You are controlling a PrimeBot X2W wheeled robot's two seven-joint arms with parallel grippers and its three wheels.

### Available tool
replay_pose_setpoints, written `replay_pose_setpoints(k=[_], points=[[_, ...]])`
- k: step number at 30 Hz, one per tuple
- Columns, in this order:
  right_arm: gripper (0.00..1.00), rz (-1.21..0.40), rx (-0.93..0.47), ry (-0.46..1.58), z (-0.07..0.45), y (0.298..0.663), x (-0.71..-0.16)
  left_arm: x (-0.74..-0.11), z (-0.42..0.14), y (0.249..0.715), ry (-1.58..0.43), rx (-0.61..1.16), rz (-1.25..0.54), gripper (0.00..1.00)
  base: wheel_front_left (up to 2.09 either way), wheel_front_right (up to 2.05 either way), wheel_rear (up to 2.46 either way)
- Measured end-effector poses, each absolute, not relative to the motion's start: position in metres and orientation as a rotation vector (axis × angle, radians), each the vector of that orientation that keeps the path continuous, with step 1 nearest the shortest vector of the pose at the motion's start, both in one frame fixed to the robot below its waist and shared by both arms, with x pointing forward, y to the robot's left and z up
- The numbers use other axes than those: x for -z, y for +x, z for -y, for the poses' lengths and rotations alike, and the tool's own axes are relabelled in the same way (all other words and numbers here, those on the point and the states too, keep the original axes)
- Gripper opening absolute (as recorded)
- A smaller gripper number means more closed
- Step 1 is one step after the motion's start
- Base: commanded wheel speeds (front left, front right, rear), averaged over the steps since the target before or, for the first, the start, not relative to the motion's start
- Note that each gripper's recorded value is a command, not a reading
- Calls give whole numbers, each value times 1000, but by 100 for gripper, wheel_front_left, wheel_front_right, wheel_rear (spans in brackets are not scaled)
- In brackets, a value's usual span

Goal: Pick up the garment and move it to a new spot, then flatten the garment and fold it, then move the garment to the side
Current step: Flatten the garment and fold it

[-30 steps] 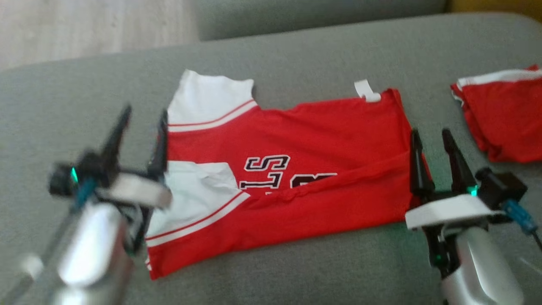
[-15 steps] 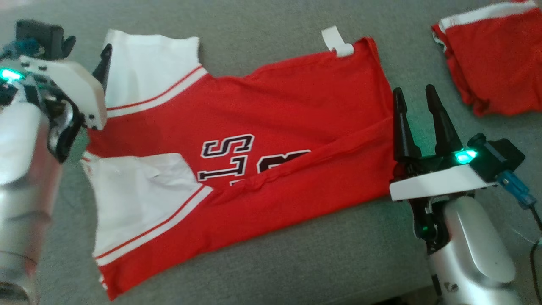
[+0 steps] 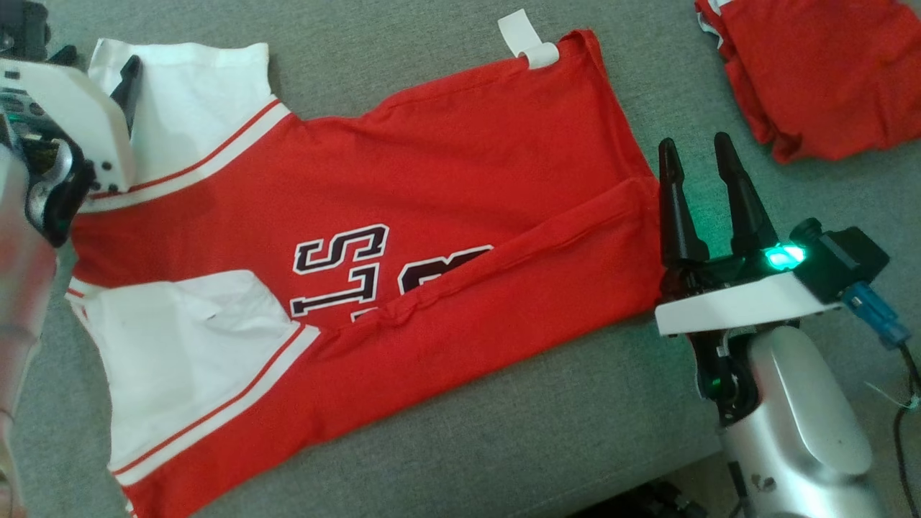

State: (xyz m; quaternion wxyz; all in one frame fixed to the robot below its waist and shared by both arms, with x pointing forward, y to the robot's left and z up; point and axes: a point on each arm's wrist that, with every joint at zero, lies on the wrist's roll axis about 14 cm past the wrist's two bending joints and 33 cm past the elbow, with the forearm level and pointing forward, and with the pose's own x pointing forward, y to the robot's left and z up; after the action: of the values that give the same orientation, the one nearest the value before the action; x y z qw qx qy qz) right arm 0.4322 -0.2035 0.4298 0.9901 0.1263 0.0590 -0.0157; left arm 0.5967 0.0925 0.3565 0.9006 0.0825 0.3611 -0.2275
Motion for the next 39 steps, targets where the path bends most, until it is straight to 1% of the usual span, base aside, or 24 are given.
replay_pose_setpoints(k=[1,2,3,6,12,15,17,20,22,25,30,33,36,39], points=[[100,-119,32,254,203,432,-430,-357,-91,597,164,473,-751,53,0,0,0],[100,-118,32,254,203,433,-430,-357,-91,596,160,476,-753,19,0,0,0],[100,-117,33,255,204,433,-430,-357,-90,595,162,481,-755,0,0,0,0],[100,-113,30,245,204,436,-431,-363,-86,589,137,493,-739,0,0,0,0],[100,-115,-29,159,190,448,-434,-418,-85,596,95,496,-474,0,0,0,0],[100,-134,-46,92,189,462,-442,-446,-79,586,72,518,-353,0,0,0,0],[100,-174,-67,34,186,472,-442,-462,-78,576,52,525,-280,0,0,0,0],[100,-237,-96,-35,181,488,-444,-476,-86,557,42,524,-218,0,0,0,0],[100,-291,-117,-71,177,498,-443,-480,-94,543,35,515,-199,0,0,0,0],[100,-377,-140,-186,177,513,-439,-483,-102,521,27,507,-191,0,0,0,0],[100,-527,-148,-239,178,534,-421,-481,-107,492,17,511,-202,0,0,0,0],[100,-633,-158,-261,177,537,-400,-479,-109,485,15,503,-213,0,0,0,0],[100,-759,-162,-297,182,531,-374,-477,-107,483,14,508,-222,0,0,0,0],[100,-783,-165,-317,185,532,-369,-476,-107,482,14,507,-228,0,0,0,0]])
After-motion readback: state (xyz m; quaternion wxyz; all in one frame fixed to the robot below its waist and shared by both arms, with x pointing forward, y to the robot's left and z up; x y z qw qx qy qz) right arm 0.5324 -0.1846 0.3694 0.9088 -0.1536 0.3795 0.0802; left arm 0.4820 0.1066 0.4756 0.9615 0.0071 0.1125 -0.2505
